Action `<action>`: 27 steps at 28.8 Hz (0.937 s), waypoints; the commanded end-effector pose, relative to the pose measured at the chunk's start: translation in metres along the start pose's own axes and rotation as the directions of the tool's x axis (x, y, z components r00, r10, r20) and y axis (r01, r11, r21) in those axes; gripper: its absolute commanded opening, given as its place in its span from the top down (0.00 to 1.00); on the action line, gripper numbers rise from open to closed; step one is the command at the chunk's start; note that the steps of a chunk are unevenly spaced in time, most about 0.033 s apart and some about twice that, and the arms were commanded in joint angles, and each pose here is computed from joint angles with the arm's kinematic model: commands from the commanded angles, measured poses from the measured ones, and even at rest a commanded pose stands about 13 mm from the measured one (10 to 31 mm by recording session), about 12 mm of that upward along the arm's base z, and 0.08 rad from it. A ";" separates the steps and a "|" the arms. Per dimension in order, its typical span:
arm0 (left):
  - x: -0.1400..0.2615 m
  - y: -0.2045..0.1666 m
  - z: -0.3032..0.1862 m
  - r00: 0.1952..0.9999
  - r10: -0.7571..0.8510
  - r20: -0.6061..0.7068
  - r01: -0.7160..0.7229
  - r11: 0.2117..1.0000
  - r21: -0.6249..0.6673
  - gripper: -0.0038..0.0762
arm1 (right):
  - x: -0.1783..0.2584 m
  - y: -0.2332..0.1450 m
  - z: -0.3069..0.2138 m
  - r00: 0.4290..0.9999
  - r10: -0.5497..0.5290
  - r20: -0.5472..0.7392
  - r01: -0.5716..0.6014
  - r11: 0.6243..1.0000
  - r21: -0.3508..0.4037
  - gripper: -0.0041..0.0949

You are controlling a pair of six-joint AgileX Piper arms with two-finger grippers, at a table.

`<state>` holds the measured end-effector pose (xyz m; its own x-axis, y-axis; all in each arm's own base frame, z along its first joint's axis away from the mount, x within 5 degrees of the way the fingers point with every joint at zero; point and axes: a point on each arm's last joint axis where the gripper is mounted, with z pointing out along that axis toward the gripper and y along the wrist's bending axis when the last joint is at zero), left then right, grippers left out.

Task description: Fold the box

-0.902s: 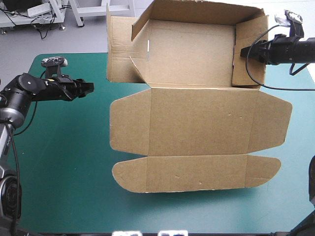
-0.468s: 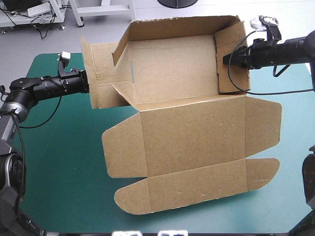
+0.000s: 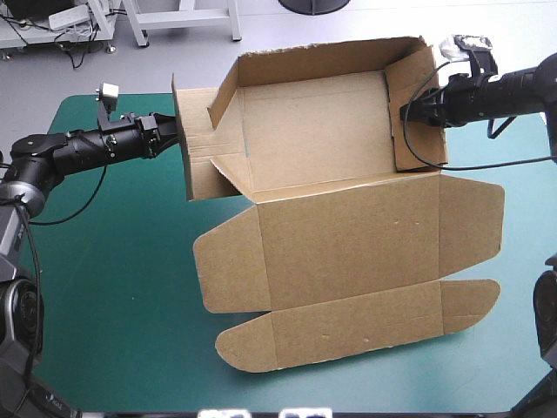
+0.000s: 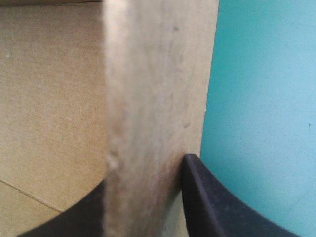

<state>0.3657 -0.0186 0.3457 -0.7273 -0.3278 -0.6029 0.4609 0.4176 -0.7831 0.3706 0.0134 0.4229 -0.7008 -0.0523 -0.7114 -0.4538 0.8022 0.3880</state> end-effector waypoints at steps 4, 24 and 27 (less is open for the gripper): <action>0.009 -0.054 0.009 0.992 0.101 -0.082 -0.087 0.984 0.158 0.54 | -0.011 0.019 -0.008 0.997 -0.013 0.080 0.018 0.998 -0.060 0.98; 0.023 -0.082 0.027 0.981 0.147 -0.126 -0.114 0.965 0.235 0.37 | -0.017 0.031 0.015 0.992 -0.062 0.110 0.058 0.998 0.038 0.98; 0.025 -0.083 0.029 0.979 0.153 -0.135 -0.118 0.964 0.239 0.35 | -0.017 0.041 0.027 0.992 -0.063 0.108 0.061 0.998 0.018 0.98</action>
<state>0.3445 -0.0771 0.3580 -0.7447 -0.1496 -0.6504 0.5668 0.3727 -0.7347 0.3907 0.0495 0.4046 -0.6795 -0.1169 -0.7243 -0.4596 0.8374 0.2960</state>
